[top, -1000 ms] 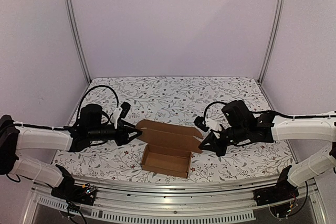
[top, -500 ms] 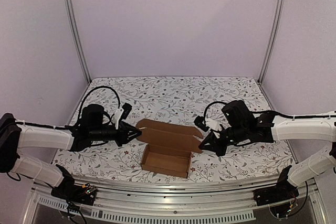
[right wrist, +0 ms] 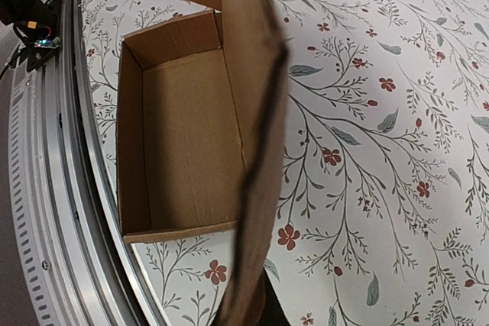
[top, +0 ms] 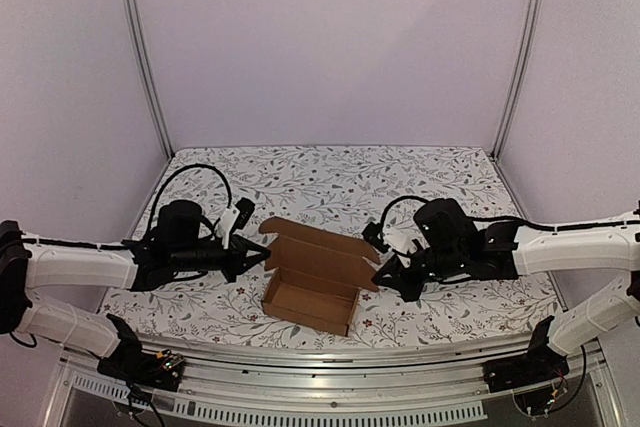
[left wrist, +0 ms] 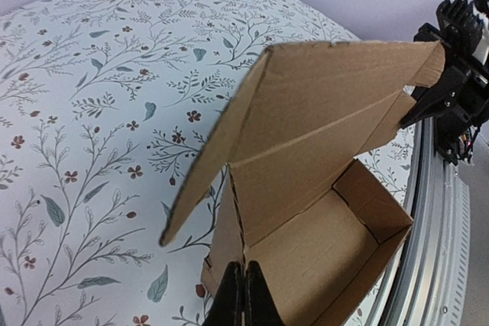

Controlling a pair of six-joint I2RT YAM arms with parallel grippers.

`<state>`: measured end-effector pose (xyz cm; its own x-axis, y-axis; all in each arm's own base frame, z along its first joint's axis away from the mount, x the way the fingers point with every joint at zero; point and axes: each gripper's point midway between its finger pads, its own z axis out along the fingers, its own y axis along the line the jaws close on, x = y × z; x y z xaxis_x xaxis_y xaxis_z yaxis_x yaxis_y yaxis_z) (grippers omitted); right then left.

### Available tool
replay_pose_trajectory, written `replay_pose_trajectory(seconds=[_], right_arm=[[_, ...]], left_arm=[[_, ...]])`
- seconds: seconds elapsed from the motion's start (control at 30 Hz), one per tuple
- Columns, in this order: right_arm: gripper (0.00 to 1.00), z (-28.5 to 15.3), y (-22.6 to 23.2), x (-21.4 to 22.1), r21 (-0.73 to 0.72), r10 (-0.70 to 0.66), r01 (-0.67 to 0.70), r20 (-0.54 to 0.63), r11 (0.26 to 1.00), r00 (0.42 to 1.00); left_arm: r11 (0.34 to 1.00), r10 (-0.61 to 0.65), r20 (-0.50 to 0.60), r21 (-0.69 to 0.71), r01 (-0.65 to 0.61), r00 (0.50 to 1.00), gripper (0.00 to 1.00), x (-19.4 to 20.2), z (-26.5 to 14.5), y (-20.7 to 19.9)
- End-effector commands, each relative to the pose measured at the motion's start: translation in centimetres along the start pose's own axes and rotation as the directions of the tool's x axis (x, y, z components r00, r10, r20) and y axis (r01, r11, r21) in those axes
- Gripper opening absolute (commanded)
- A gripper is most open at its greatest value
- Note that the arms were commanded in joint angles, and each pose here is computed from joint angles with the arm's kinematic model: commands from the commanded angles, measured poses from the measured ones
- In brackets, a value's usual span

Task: Fold the paper box

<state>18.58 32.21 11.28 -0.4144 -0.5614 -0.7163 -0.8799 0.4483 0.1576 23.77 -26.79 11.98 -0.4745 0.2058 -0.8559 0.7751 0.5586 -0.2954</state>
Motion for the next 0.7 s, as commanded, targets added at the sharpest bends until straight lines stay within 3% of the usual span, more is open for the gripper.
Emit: replay_pose_trajectory(seconds=[0.0, 0.4, 0.67], right_arm=[[0.0, 0.5, -0.8, -1.5, 0.112, 0.037, -0.043, 0.063, 0.993, 0.997], [0.0, 0.5, 0.0, -4.5, 0.236, 0.107, -0.151, 0.19, 0.96, 0.976], [0.0, 1.8, 0.7, -5.6, 0.288, 0.169, -0.242, 0.256, 0.927, 0.952]], left_arm=[[0.998, -0.011, 0.015, -0.057, 0.012, 1.0, 0.0, -0.7, -0.2, -0.4], [0.977, -0.013, 0.057, -0.211, 0.025, 0.998, 0.0, -0.1, -0.7, -1.2], [0.976, -0.012, 0.031, -0.217, 0.019, 0.999, 0.0, 1.2, 0.5, -2.4]])
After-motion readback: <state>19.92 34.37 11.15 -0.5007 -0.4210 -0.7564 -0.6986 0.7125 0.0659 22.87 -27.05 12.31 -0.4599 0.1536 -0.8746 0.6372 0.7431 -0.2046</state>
